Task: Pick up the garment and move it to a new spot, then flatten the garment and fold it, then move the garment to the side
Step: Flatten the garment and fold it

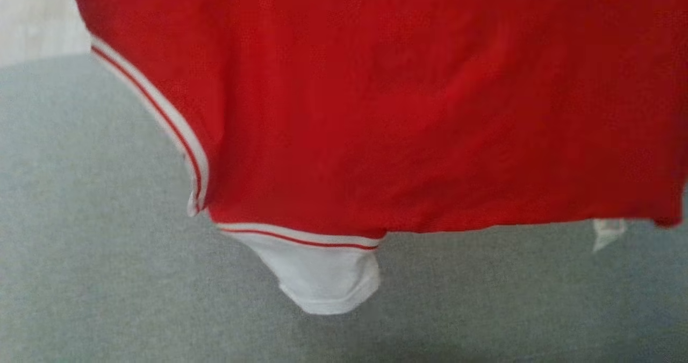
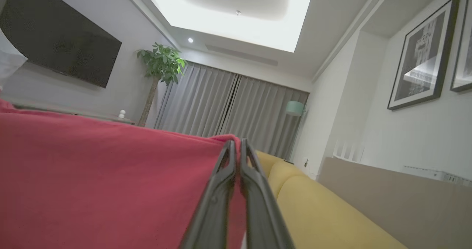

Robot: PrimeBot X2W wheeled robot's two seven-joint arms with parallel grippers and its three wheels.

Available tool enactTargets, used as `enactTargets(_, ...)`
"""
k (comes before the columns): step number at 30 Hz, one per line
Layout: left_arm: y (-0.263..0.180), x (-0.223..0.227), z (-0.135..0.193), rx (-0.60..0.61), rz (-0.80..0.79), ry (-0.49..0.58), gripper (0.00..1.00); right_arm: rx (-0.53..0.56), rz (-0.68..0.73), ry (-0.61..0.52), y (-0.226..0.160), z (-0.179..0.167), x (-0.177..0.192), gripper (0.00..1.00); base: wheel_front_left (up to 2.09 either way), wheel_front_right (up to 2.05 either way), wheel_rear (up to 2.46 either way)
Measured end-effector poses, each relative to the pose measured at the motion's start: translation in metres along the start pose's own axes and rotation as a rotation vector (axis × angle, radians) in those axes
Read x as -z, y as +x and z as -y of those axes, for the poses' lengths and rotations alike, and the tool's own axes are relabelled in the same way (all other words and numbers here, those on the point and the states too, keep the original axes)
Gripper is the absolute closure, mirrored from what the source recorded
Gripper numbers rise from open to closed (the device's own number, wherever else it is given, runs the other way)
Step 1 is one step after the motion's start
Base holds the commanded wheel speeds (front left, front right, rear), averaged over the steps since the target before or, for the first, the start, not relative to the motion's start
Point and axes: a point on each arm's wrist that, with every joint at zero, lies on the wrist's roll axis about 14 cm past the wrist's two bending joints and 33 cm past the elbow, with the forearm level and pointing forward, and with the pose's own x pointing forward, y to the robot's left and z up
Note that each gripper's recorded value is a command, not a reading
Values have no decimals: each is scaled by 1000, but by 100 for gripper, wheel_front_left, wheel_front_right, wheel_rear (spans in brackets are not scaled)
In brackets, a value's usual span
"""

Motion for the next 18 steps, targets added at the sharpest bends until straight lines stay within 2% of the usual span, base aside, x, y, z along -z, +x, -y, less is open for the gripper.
enactTargets(4,22,62,-1,-4,-109,-17,100,-27,-40,16,41,-12,38,100,0,0,0)
enactTargets(7,40,92,-4,-16,-103,3,100,-45,-46,4,71,-19,66,100,0,0,0)
enactTargets(13,80,98,-26,-100,37,77,100,-2,-2,-79,118,-5,98,100,0,0,0)
enactTargets(18,79,129,-21,-92,3,44,100,-22,-27,-93,129,-16,126,100,0,0,0)
